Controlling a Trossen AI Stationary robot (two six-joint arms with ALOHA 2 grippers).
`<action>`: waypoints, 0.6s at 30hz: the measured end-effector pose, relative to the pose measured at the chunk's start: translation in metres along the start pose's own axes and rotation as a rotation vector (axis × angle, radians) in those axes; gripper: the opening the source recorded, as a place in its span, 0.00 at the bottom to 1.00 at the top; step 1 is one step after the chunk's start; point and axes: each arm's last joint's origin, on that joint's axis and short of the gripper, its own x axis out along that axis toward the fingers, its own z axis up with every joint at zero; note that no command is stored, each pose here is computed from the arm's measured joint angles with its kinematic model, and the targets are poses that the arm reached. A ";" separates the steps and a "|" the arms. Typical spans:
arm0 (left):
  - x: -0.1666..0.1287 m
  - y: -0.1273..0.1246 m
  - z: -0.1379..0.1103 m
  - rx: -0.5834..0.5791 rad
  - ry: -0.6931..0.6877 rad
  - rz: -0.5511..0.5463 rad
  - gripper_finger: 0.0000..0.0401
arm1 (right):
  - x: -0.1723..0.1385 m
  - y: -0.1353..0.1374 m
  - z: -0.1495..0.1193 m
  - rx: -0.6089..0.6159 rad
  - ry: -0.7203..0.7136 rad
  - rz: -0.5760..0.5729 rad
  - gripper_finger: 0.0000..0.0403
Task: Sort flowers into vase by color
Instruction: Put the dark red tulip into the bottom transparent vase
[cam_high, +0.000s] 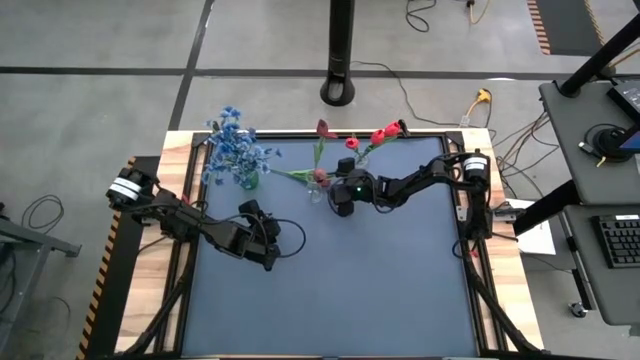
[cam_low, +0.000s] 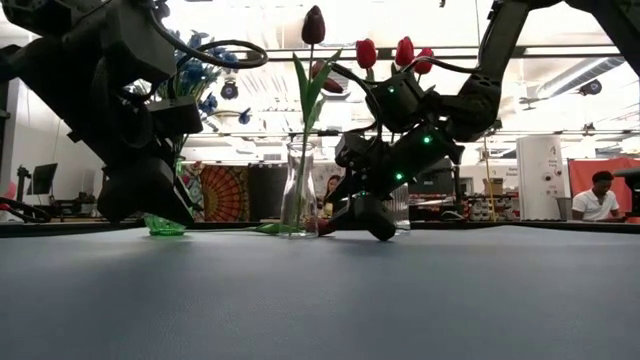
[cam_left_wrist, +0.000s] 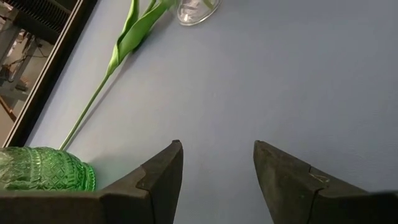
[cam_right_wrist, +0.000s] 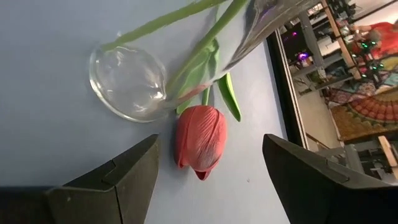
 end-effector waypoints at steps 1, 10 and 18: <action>0.000 0.000 0.000 0.000 0.000 0.000 0.45 | 0.003 0.002 -0.001 -0.003 0.010 -0.001 0.68; 0.000 0.000 -0.001 0.007 0.002 0.001 0.45 | 0.004 -0.008 0.008 0.012 0.000 -0.030 0.68; 0.000 0.000 -0.002 0.008 0.005 0.003 0.45 | -0.004 -0.021 0.019 0.033 0.018 -0.013 0.68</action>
